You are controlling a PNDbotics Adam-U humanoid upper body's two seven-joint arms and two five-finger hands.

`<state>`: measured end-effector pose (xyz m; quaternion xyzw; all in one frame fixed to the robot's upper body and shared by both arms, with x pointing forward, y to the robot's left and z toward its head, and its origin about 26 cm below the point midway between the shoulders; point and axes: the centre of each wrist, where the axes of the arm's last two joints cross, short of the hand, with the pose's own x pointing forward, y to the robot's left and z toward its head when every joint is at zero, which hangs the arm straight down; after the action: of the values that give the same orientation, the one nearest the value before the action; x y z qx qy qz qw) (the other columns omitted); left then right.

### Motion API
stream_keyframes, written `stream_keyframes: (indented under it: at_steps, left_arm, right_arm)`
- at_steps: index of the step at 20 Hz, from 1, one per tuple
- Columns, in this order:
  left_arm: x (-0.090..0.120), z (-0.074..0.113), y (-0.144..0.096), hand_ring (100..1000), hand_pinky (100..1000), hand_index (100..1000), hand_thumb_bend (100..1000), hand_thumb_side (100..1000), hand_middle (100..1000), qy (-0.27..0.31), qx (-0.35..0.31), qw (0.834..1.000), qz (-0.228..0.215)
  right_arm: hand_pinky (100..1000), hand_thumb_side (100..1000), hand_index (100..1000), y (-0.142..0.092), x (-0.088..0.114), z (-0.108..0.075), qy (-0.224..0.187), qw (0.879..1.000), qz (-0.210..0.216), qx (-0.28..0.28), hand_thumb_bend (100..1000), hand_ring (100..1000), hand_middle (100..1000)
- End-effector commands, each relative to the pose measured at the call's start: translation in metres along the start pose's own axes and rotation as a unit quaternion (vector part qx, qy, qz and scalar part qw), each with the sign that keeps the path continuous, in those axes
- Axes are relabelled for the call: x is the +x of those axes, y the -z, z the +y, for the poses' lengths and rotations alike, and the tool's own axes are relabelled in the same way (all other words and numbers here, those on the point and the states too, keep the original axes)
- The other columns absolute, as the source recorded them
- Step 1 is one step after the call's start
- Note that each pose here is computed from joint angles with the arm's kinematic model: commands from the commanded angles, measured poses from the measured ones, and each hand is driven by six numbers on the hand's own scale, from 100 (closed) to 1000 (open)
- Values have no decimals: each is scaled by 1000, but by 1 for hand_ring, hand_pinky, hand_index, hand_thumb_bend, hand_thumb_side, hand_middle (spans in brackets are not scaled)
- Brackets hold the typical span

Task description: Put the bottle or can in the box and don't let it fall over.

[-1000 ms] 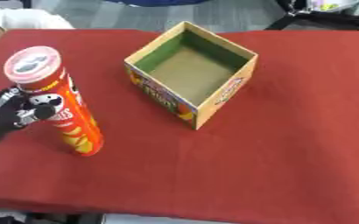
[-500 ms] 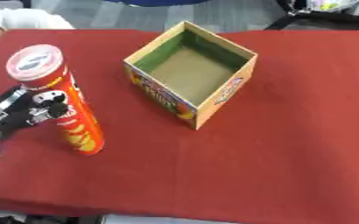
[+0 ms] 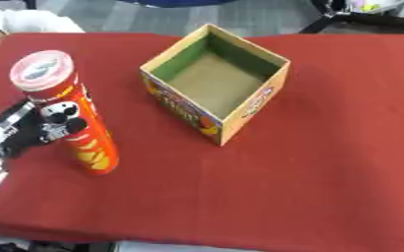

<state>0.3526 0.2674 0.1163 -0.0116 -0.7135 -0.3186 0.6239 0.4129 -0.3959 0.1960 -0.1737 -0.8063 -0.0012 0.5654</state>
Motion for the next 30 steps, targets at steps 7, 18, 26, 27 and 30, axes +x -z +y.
stream_keyframes:
  at_steps: [7,18,26,27,30]
  left_arm:
    - [8,3,3,829,871,805,644,407,660,27,12,1000,-8]
    - [13,4,4,751,831,682,412,358,538,24,33,999,-19]
    - [18,7,3,721,814,641,348,362,506,30,47,998,-29]
    - [20,8,3,718,811,639,347,361,504,32,48,998,-33]
    - [31,12,6,714,809,637,342,366,502,39,50,997,-48]
  right_arm:
    - [875,920,870,6,13,-5,-4,1000,-17,-3,100,759,820]
    - [876,922,870,6,11,-5,-4,1000,-14,-3,100,759,821]
    - [877,921,870,6,10,-5,-5,1000,-13,-4,100,760,822]
    - [877,921,871,6,10,-5,-5,1000,-13,-4,100,760,822]
    - [877,920,871,6,10,-5,-5,1000,-13,-4,100,760,822]
